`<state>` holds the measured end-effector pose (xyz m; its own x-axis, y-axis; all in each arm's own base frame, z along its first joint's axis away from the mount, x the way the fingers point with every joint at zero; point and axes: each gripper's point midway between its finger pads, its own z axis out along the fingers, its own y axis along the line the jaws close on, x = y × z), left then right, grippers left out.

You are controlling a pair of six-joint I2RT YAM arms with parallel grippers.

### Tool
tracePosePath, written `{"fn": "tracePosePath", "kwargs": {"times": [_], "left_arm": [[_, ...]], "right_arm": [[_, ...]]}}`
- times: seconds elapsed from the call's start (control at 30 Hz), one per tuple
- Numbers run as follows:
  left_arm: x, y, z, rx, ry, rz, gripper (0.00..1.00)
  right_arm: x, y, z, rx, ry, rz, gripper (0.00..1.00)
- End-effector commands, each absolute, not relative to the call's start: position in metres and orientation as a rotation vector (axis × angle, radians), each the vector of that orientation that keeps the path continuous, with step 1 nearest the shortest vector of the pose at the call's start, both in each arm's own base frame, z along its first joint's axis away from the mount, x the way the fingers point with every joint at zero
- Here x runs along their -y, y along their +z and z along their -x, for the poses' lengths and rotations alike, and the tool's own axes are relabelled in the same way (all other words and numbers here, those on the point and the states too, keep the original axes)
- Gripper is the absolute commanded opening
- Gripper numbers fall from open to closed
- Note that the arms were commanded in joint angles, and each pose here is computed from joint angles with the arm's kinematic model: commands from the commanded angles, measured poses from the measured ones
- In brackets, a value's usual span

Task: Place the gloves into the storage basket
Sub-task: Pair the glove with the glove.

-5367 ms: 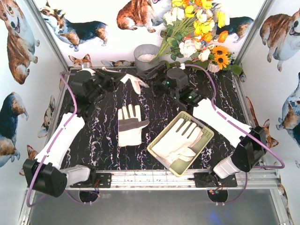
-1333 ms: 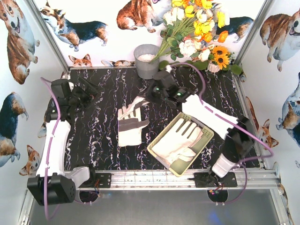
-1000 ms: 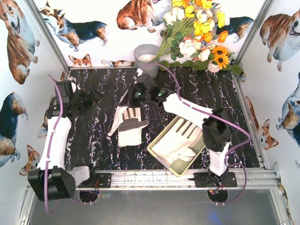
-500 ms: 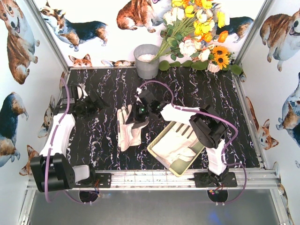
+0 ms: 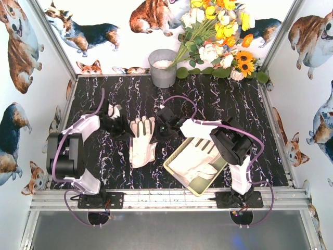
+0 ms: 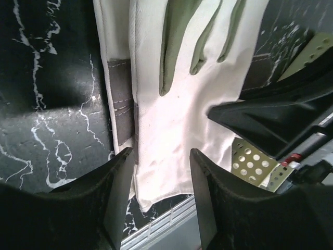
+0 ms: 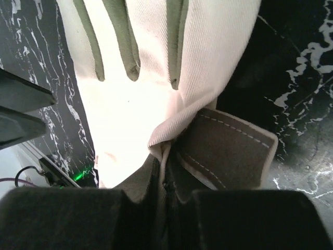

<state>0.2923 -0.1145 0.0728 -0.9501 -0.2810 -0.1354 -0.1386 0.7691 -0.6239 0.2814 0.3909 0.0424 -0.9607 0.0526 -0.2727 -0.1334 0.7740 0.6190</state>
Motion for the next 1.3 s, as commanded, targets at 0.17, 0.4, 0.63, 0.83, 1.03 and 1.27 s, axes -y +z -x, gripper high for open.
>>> {"fn": "tracePosePath", "kwargs": {"times": [0.17, 0.4, 0.63, 0.83, 1.03, 1.27], "left_arm": [[0.121, 0.042, -0.294, -2.803, -0.888, 0.248, 0.36], [0.126, 0.037, -0.301, -2.764, -0.902, 0.263, 0.25], [0.127, 0.03, -0.306, -2.755, -0.907, 0.285, 0.23], [0.134, 0.028, -0.311, -2.723, -0.963, 0.278, 0.21], [0.136, 0.04, -0.317, -2.677, -0.985, 0.261, 0.0], [0.126, 0.078, -0.332, -2.571, -0.873, 0.222, 0.0]], "right_arm": [[-0.384, 0.068, -0.293, -2.617, 0.93, 0.029, 0.0], [-0.385, 0.069, -0.294, -2.615, 0.935, 0.023, 0.0], [-0.385, 0.069, -0.293, -2.617, 0.936, 0.019, 0.0], [-0.384, 0.069, -0.293, -2.614, 0.933, 0.016, 0.0], [-0.384, 0.082, -0.294, -2.591, 0.952, 0.015, 0.0], [-0.383, 0.104, -0.293, -2.548, 0.966, 0.015, 0.0]]}}
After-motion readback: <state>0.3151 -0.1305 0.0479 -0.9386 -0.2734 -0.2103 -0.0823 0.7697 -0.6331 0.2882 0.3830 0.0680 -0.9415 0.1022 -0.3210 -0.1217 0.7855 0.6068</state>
